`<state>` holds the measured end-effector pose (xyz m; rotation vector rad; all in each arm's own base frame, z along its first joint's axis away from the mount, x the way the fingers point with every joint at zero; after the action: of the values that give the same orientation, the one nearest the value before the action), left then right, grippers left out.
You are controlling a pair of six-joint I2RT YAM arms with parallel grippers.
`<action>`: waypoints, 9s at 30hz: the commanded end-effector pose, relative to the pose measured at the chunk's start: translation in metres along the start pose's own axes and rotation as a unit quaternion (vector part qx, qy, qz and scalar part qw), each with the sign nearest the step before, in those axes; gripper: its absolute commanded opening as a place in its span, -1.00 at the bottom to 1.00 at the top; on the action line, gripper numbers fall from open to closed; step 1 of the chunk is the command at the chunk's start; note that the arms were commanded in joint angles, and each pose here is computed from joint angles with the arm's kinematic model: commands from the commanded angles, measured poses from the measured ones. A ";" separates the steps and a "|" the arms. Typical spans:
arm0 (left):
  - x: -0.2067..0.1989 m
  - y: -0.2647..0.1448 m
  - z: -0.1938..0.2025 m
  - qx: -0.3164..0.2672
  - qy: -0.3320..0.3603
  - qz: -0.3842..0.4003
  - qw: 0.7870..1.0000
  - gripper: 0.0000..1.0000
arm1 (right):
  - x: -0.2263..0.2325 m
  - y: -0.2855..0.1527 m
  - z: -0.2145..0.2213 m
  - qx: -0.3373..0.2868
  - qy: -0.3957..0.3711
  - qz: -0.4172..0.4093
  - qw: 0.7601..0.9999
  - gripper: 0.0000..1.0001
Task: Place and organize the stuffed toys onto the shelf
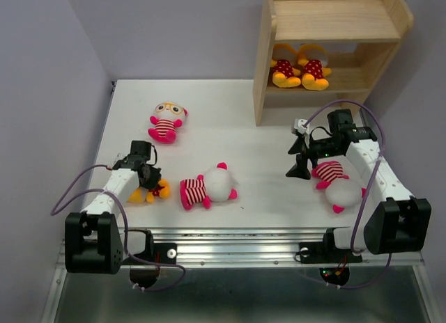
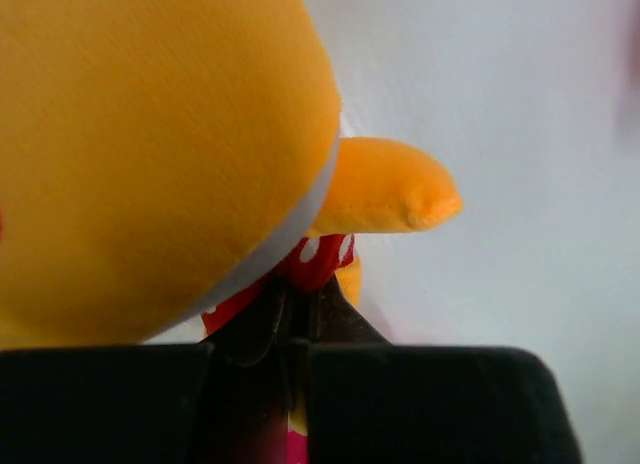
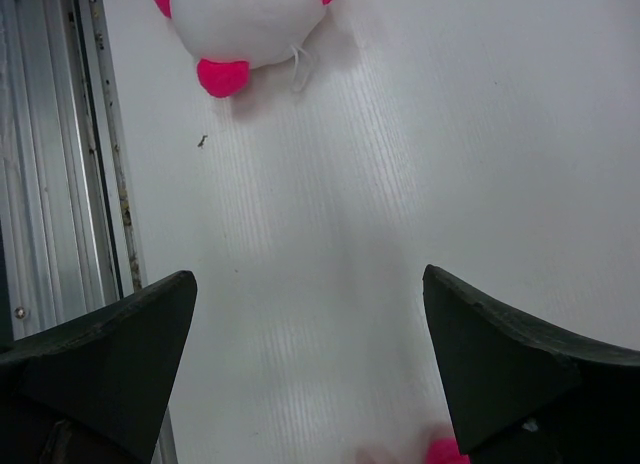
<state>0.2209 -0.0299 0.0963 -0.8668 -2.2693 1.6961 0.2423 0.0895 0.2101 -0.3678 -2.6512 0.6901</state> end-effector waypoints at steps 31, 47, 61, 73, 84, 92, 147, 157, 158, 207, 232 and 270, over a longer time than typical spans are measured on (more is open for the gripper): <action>-0.141 -0.196 0.138 -0.021 0.435 0.719 0.541 -1.00 | 0.047 0.090 -0.117 -0.140 0.292 0.008 0.946 1.00; -0.144 -0.201 0.144 -0.009 0.432 0.730 0.530 -0.64 | 0.059 0.110 -0.110 -0.130 0.290 -0.065 0.946 -0.58; -0.121 -0.195 0.128 -0.068 0.415 0.704 0.573 0.97 | 0.055 0.091 -0.101 -0.110 0.155 -0.114 0.975 -0.99; -0.114 -0.180 0.094 -0.107 0.361 0.688 0.620 0.97 | 0.080 0.082 -0.073 -0.073 0.072 -0.201 0.974 -0.99; -0.110 -0.193 0.119 -0.013 0.379 0.776 0.505 0.96 | 0.086 0.080 -0.072 -0.066 0.053 -0.249 0.965 -0.99; -0.110 -0.191 0.128 0.033 0.388 0.786 0.480 0.17 | 0.069 0.089 -0.076 -0.056 0.060 -0.197 0.977 -0.99; -0.158 -0.076 0.084 0.220 0.048 0.412 0.883 -1.00 | 0.068 0.137 -0.051 0.029 -0.501 0.170 0.848 1.00; -0.158 -0.079 0.085 0.224 0.043 0.428 0.875 -1.00 | 0.046 0.146 -0.030 0.019 -0.522 0.241 0.818 1.00; -0.159 -0.081 0.084 0.226 0.043 0.432 0.872 -1.00 | 0.044 0.146 -0.032 0.008 -0.524 0.254 0.813 1.00; -0.107 -0.208 -0.010 -0.225 0.152 0.584 0.765 0.97 | 0.052 -0.006 -0.103 -0.127 0.008 0.065 0.990 -0.99; -0.111 -0.189 -0.001 -0.232 0.202 0.602 0.737 0.97 | -0.025 -0.142 -0.143 -0.201 0.111 0.226 0.947 -0.99; -0.097 -0.178 0.006 -0.217 0.201 0.604 0.740 0.97 | -0.182 -0.234 -0.148 -0.366 0.260 0.387 0.806 -0.99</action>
<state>0.2339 -0.1195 0.2692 -2.8519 -1.7912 0.9573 0.4120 -0.0982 0.3896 -1.5720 -2.0325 -0.1841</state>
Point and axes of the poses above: each gripper's point midway between its finger pads, its own y axis out along the fingers, its own x axis along the line the jaws close on, z = x × y, the point moved 6 cm from there along -y, back along the fingers, and after that the axes turned 12 degrees about y, right-handed, at the moved point
